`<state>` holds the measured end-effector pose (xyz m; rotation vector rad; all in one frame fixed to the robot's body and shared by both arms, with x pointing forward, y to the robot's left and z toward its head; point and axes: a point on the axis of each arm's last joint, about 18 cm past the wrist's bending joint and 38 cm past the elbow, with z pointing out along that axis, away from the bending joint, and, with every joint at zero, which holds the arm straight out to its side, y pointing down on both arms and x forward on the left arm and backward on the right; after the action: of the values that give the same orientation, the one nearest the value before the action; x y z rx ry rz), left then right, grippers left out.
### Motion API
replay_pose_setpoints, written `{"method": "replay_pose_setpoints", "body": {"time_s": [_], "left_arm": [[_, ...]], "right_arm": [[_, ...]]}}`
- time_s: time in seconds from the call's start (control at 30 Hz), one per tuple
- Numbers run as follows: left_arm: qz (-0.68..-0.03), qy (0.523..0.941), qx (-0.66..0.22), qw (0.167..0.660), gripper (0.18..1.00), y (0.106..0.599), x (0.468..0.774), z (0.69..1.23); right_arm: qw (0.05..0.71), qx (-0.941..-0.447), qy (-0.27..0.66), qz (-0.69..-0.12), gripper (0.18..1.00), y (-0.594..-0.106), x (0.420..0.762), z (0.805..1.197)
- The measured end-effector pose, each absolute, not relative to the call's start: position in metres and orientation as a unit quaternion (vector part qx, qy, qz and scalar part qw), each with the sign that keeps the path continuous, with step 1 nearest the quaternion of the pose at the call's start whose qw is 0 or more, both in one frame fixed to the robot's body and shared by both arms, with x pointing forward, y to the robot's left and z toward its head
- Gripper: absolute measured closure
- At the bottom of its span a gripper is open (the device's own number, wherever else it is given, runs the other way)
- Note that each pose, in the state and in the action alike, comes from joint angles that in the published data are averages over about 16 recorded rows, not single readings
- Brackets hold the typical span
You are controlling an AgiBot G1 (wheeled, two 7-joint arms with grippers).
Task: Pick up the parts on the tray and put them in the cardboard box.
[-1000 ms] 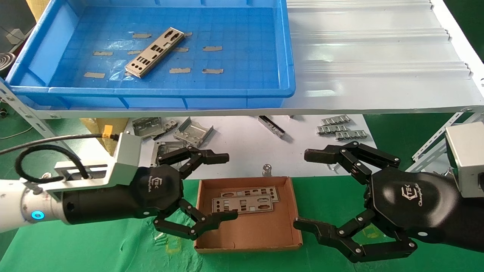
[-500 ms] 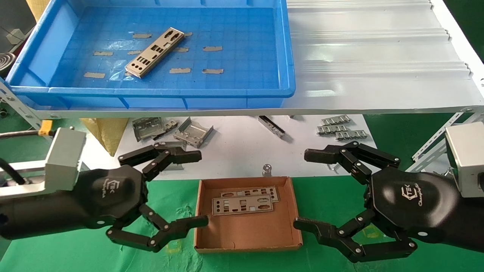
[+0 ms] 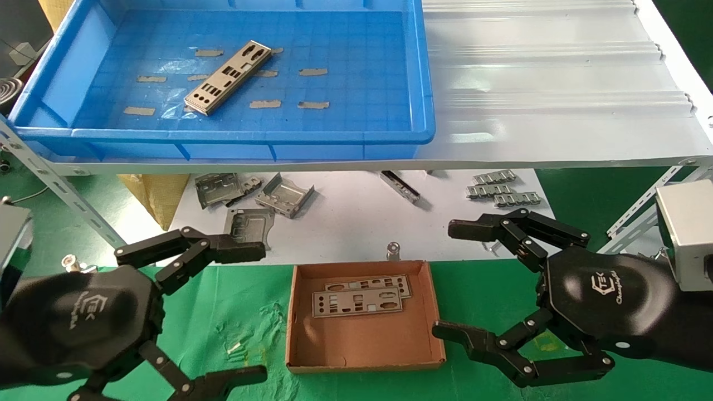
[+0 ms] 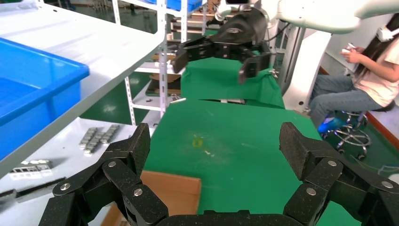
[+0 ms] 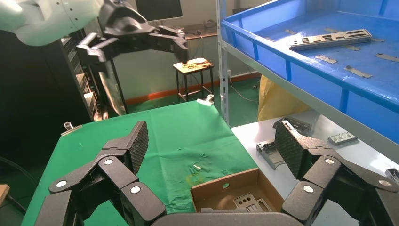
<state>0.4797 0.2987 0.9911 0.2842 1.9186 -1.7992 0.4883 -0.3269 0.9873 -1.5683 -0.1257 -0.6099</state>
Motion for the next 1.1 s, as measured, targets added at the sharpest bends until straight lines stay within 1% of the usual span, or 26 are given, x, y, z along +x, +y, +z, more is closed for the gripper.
{"method": "replay_pose_setpoints", "body": {"time_s": [0.17,0.33,1.1], "left_arm": [[-0.656,0.706,0.106,0.244,0.184,0.2998,0.4704,0.993],[-0.655,0.707,0.107,0.244,0.184,0.3,0.4677,0.9935],[-0.658,0.705,0.102,0.244,0.184,0.3,0.4743,0.9923]], "right_arm": [[0.665,-0.694,-0.056,-0.27,0.178,-0.3269,0.4883,0.9873],[0.665,-0.694,-0.055,-0.27,0.178,-0.3269,0.4883,0.9872],[0.665,-0.694,-0.055,-0.27,0.178,-0.3269,0.4883,0.9872]]}}
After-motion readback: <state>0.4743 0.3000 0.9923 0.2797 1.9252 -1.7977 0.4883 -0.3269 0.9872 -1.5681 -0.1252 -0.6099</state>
